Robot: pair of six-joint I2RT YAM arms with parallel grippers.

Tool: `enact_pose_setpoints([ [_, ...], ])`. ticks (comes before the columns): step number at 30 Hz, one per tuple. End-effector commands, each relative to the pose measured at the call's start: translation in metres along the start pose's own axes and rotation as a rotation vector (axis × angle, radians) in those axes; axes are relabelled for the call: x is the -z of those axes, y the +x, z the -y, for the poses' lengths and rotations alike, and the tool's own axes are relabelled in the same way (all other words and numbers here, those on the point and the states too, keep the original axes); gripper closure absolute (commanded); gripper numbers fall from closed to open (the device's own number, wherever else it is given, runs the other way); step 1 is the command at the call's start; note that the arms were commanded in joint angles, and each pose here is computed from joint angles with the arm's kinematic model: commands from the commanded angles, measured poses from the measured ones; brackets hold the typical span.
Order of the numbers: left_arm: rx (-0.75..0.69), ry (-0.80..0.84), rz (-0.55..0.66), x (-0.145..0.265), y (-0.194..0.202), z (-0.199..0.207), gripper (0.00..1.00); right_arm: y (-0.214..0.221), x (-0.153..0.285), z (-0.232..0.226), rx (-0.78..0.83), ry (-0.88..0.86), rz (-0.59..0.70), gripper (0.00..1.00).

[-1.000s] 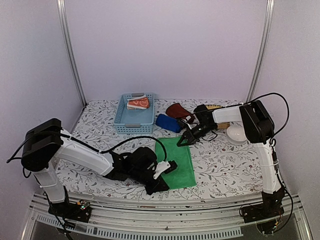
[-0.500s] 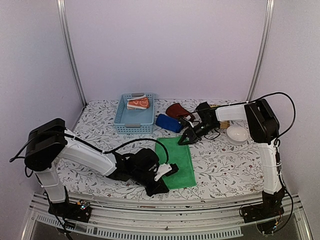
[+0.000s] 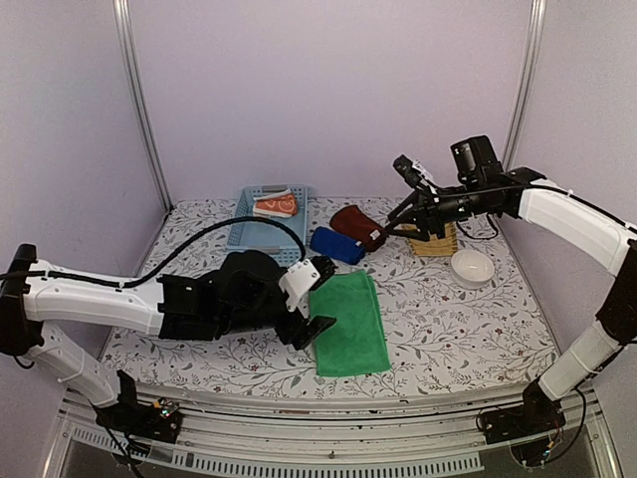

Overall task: Roll the towels
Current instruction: Smooth out the towel at the center of the board, then roll the towel at the center of the board.

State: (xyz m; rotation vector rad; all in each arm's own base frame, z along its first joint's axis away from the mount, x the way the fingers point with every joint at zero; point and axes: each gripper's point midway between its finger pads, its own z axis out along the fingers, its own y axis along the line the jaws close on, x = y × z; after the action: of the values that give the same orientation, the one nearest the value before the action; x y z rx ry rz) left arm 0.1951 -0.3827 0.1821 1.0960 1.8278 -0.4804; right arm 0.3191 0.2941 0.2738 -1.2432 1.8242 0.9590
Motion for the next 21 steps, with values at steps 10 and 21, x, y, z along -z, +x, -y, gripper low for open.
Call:
enact_pose_setpoints([
  [10,0.109,-0.047,-0.156,-0.032,0.096,-0.007,0.37,0.156,-0.052,-0.092,0.431,-0.094,-0.290,0.53],
  [21,0.160,0.049,-0.136,-0.025,0.105,0.011,0.44,0.223,-0.098,-0.126,0.571,-0.120,-0.461,0.52],
])
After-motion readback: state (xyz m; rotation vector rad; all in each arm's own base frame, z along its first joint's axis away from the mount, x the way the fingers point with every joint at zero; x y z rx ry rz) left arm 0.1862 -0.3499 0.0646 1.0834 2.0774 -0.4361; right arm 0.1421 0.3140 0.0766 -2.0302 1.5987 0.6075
